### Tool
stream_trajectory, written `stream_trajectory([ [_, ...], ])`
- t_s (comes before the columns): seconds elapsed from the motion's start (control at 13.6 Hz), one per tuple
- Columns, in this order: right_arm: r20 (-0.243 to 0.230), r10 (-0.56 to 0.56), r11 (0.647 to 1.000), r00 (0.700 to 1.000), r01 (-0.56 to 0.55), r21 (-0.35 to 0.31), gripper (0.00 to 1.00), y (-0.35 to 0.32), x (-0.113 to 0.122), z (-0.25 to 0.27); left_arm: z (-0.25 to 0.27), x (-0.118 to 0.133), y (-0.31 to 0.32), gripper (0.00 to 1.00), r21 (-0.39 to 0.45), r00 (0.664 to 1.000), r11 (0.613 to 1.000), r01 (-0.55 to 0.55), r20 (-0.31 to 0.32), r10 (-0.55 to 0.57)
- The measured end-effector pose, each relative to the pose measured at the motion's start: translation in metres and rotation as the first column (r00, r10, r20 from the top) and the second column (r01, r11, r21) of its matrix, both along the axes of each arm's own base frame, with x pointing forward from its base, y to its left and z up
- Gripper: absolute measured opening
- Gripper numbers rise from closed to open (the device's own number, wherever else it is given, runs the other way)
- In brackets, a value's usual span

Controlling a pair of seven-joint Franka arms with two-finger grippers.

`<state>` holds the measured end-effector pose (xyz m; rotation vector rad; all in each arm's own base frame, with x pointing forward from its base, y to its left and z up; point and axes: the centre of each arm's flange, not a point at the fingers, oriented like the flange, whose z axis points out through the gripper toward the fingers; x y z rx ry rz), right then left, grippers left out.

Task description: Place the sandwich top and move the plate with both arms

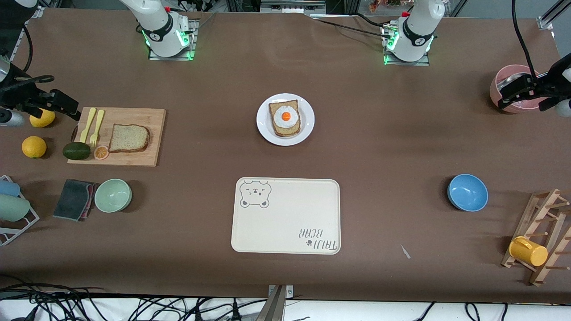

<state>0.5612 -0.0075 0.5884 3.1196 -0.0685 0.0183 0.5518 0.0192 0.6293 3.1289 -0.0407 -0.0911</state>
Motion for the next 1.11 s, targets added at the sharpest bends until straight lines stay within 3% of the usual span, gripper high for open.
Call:
stream_trajectory([
  [0.44, -0.011, 0.002, 1.000, 1.000, -0.002, 0.000, 1.00, 0.000, -0.001, -0.001, 0.000, 0.000, -0.003, 1.00, 0.000, 1.000, 1.000, 0.005, 0.000, -0.005],
  [0.59, -0.035, 0.001, 1.000, 0.999, -0.001, 0.000, 1.00, 0.000, -0.001, -0.008, 0.000, 0.000, -0.003, 1.00, 0.000, 1.000, 1.000, 0.005, 0.000, -0.005],
  [0.88, -0.098, 0.003, 1.000, 0.995, -0.004, -0.008, 1.00, -0.001, 0.001, -0.054, -0.001, 0.000, -0.003, 1.00, 0.000, 1.000, 1.000, 0.005, -0.002, -0.005],
  [1.11, -0.124, 0.031, 0.996, 0.992, -0.040, -0.074, 1.00, 0.002, -0.003, -0.112, -0.001, 0.000, -0.003, 1.00, 0.000, 1.000, 1.000, 0.005, -0.002, -0.005],
])
